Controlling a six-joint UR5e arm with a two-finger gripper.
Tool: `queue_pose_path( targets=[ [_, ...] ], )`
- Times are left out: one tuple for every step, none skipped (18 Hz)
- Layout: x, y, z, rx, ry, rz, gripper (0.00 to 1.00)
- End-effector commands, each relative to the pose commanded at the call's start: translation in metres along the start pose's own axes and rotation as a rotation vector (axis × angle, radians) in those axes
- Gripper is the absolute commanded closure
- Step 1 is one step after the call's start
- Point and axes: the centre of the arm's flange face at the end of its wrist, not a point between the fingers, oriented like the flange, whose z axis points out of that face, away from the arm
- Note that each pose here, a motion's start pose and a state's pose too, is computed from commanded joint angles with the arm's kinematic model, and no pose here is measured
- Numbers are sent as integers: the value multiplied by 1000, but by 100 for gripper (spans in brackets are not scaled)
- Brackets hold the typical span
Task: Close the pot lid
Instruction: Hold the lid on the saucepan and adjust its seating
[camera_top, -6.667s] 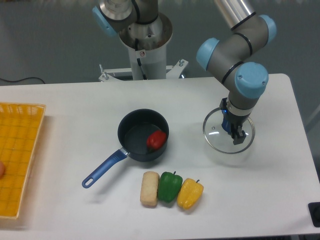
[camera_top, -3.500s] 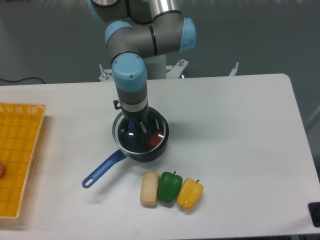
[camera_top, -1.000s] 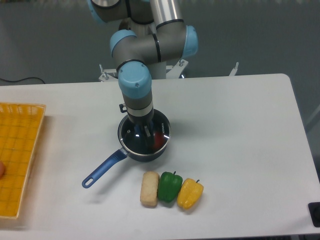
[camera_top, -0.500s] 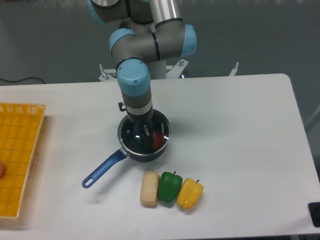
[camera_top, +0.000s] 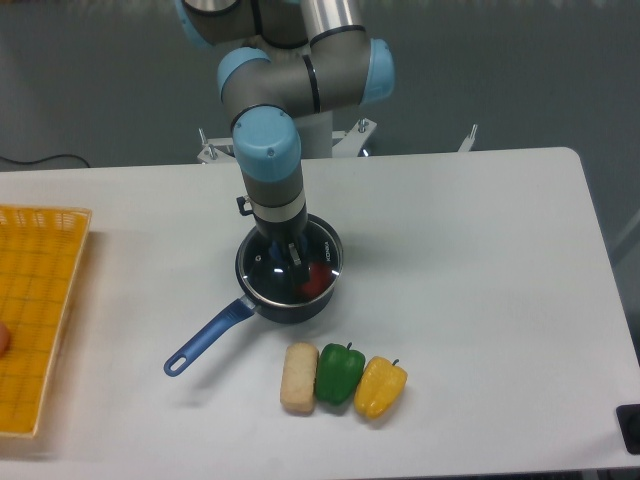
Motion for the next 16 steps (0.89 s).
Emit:
queue_pose_path(
  targets=[
    [1, 0, 1, 1, 2, 0, 72],
    [3, 0, 1, 3, 3, -3, 72],
    [3, 0, 1, 3, 2, -5, 72],
    [4, 0, 1, 1, 2, -6, 72],
    [4, -1, 0, 1, 2, -3, 72],
    [4, -1, 0, 1, 2, -2, 72],
    [4, -2, 1, 7, 4, -5, 72],
    [4, -3, 0, 6, 1, -3, 72],
    [4, -3, 1, 5, 2, -5, 72],
    [4, -3, 2, 3, 5, -5, 72],
    [4, -3, 3, 1, 6, -4, 72],
    [3, -3, 4, 1, 8, -6, 72],
    [3, -3, 4, 1, 8, -4, 72],
    [4, -3, 5, 1, 8, -4, 72],
    [4, -3, 6, 0, 11, -4, 72],
    [4, -3, 7, 0, 12, -4, 72]
  ],
)
